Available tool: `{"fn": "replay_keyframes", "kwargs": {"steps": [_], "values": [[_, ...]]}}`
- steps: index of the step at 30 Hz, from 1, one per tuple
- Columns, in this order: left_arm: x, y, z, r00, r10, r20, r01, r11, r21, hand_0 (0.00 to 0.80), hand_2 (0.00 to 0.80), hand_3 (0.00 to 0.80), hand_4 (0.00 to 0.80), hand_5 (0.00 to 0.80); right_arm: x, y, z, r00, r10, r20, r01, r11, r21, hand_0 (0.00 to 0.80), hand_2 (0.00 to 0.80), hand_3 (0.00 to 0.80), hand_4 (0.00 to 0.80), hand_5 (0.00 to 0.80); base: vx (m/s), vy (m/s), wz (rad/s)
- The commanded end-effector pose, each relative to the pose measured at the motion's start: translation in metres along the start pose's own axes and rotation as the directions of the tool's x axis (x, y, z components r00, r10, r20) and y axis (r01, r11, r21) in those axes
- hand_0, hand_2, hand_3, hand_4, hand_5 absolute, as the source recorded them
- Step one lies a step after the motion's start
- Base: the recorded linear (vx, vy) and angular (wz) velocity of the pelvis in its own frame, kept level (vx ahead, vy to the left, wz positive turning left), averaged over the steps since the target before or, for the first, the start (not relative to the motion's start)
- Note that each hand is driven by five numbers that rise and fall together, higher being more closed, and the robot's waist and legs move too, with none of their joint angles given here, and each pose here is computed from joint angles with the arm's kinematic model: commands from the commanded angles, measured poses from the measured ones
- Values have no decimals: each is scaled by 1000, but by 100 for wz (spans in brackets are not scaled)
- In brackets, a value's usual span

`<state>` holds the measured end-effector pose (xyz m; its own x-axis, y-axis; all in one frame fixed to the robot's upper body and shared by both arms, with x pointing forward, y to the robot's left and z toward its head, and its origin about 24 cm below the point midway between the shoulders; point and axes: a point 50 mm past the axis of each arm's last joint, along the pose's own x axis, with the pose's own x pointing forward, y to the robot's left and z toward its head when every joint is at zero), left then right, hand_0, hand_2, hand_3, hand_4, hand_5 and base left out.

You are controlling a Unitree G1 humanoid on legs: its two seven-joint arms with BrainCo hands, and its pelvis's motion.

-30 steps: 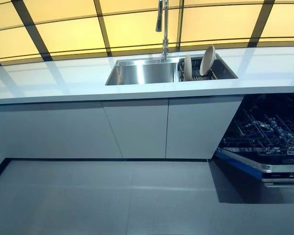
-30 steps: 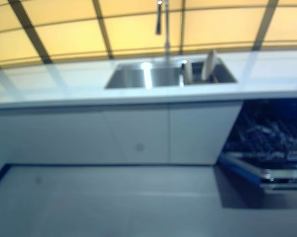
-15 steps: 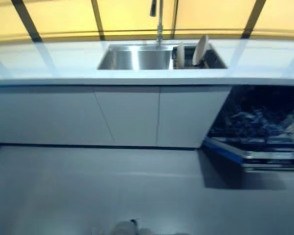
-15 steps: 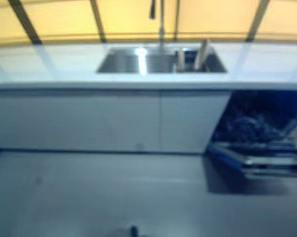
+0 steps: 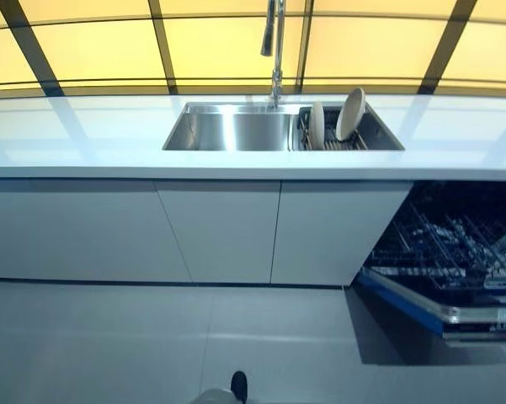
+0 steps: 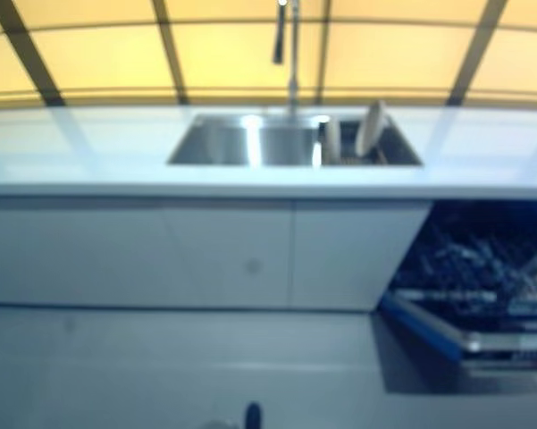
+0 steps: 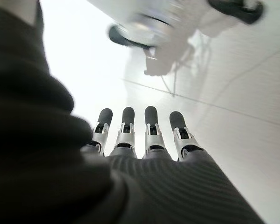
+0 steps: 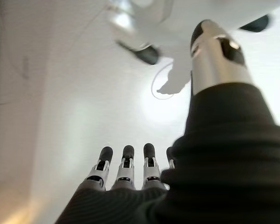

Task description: Take plates into dishwasher

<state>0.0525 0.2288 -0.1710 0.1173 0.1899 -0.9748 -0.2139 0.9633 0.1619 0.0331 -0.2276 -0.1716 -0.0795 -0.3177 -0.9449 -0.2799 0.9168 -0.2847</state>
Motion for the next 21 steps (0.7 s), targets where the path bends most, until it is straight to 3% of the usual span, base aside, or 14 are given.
{"fn": "replay_keyframes", "kwargs": {"steps": [1,7,12,16,21], "values": [[0,1,7,1000,3,-9,-2,998,57,0,0,0,0,0,-2,-21,19,995,-74,73,73,997,21,0,0,0,0,0,188,193,2],[-1,7,22,1000,27,4,-27,995,97,0,0,0,0,0,-3,-26,25,990,-82,112,74,995,72,0,0,0,0,0,259,106,14],[-1,5,30,999,35,17,-37,995,94,0,0,0,0,0,-2,-31,21,986,-101,129,84,987,136,0,0,0,0,0,315,-112,26],[-1,8,25,999,44,1,-44,995,93,0,0,0,0,0,-3,-34,22,978,-155,138,130,976,177,0,0,0,0,0,405,-146,65],[0,10,9,998,50,-23,-48,996,77,0,0,0,0,0,-3,-29,25,983,-126,137,107,985,138,0,0,0,0,0,305,-192,61]]}}
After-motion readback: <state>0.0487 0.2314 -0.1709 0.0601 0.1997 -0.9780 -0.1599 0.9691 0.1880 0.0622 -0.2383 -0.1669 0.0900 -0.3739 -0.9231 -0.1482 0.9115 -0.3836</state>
